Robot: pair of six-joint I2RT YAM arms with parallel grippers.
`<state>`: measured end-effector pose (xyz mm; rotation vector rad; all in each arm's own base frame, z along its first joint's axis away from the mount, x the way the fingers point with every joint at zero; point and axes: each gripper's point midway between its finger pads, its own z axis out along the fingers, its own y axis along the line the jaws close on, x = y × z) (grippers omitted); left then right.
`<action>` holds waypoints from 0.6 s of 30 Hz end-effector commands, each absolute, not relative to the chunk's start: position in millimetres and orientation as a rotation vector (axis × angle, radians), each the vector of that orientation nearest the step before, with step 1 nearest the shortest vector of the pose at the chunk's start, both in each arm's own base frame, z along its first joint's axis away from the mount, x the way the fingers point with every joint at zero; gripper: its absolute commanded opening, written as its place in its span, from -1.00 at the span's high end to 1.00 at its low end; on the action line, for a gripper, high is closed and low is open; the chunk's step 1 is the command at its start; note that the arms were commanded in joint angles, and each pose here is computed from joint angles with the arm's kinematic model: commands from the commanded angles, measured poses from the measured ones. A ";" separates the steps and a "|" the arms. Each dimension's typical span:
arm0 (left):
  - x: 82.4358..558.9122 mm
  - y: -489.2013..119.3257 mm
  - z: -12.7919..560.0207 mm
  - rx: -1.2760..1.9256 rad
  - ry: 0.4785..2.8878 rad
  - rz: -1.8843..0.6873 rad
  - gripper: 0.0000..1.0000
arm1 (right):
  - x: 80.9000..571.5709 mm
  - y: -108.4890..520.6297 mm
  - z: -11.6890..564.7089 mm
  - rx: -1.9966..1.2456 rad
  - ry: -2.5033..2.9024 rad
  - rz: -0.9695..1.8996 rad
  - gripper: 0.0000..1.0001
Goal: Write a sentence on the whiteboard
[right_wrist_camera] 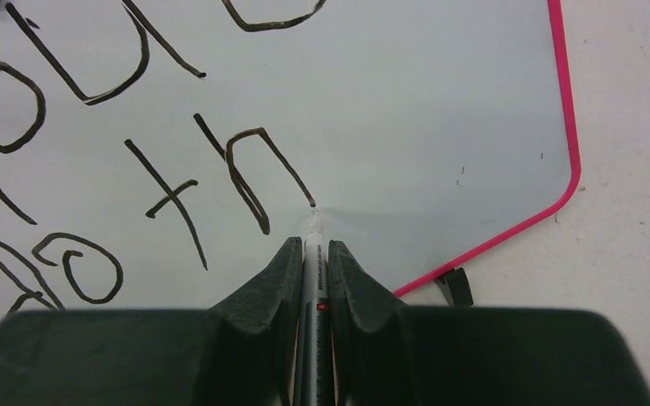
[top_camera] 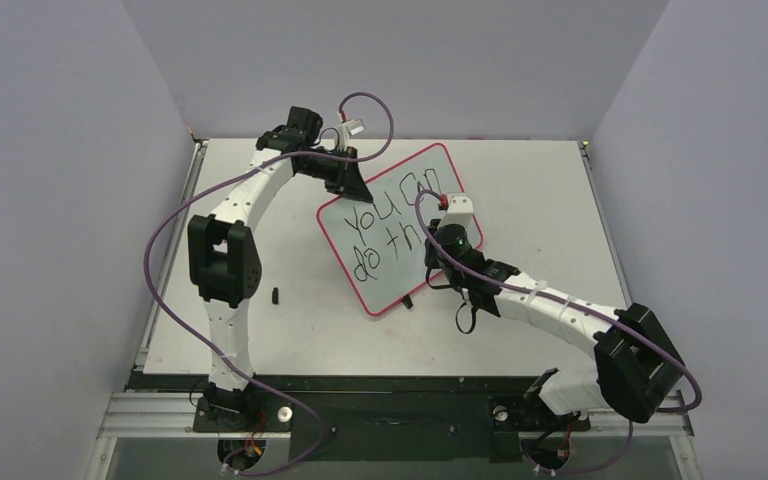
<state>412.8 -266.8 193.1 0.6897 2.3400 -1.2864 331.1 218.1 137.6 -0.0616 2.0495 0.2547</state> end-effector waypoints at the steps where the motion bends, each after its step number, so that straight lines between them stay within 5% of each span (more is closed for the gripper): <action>1: 425.7 -260.4 207.2 0.770 2.267 -1.112 1.00 | 339.6 217.2 182.6 -0.013 1.949 0.296 1.00; 18: 425.7 -260.1 206.4 0.774 2.267 -1.110 1.00 | 385.7 225.5 202.3 0.029 1.926 0.326 1.00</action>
